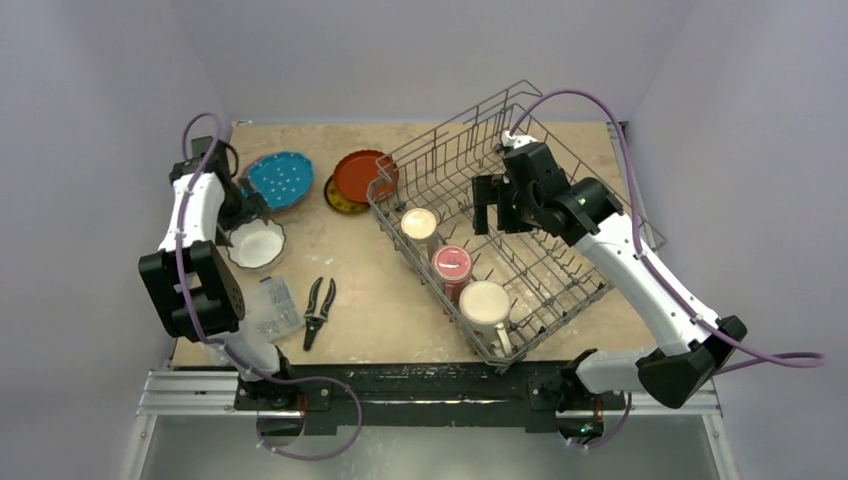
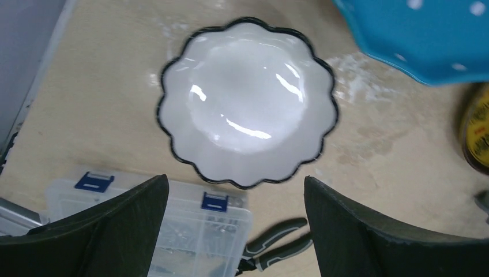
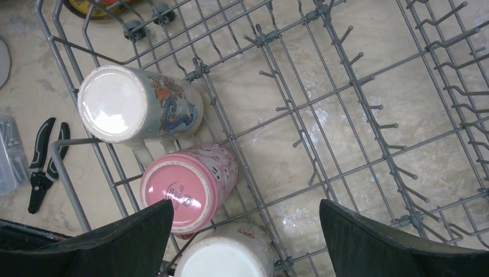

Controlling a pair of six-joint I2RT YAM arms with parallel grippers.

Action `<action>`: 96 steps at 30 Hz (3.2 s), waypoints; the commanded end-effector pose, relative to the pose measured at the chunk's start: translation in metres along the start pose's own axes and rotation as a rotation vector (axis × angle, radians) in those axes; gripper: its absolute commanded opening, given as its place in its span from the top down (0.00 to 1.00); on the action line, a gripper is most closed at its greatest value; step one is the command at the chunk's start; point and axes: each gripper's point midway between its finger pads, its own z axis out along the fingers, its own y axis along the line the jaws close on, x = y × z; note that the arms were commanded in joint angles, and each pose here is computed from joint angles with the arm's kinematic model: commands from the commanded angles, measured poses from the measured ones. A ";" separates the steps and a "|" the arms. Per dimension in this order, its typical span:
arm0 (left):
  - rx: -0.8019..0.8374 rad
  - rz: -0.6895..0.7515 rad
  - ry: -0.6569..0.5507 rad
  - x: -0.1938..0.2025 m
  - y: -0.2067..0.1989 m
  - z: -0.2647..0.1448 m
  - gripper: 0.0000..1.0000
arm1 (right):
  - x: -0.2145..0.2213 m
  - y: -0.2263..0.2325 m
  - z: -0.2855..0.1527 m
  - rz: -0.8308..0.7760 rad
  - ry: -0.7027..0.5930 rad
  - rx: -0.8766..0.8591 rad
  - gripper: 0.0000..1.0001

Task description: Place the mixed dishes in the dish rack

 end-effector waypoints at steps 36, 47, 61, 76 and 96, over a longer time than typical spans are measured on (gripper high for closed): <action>0.019 -0.130 0.027 0.020 0.063 -0.009 1.00 | -0.010 0.001 0.005 -0.027 -0.010 -0.082 0.04; 0.376 -0.204 -0.156 0.051 -0.001 -0.135 1.00 | -0.014 0.032 -0.024 0.030 -0.009 -0.260 0.04; 1.212 -0.057 -0.274 0.097 -0.120 -0.356 1.00 | -0.030 0.094 -0.126 0.082 -0.162 -0.755 0.04; 1.474 0.161 0.073 0.180 -0.232 -0.403 1.00 | -0.070 0.097 -0.166 0.253 -0.321 -0.804 0.04; 1.456 0.243 0.213 0.218 -0.285 -0.397 1.00 | -0.063 0.067 -0.153 0.359 -0.340 -0.637 0.45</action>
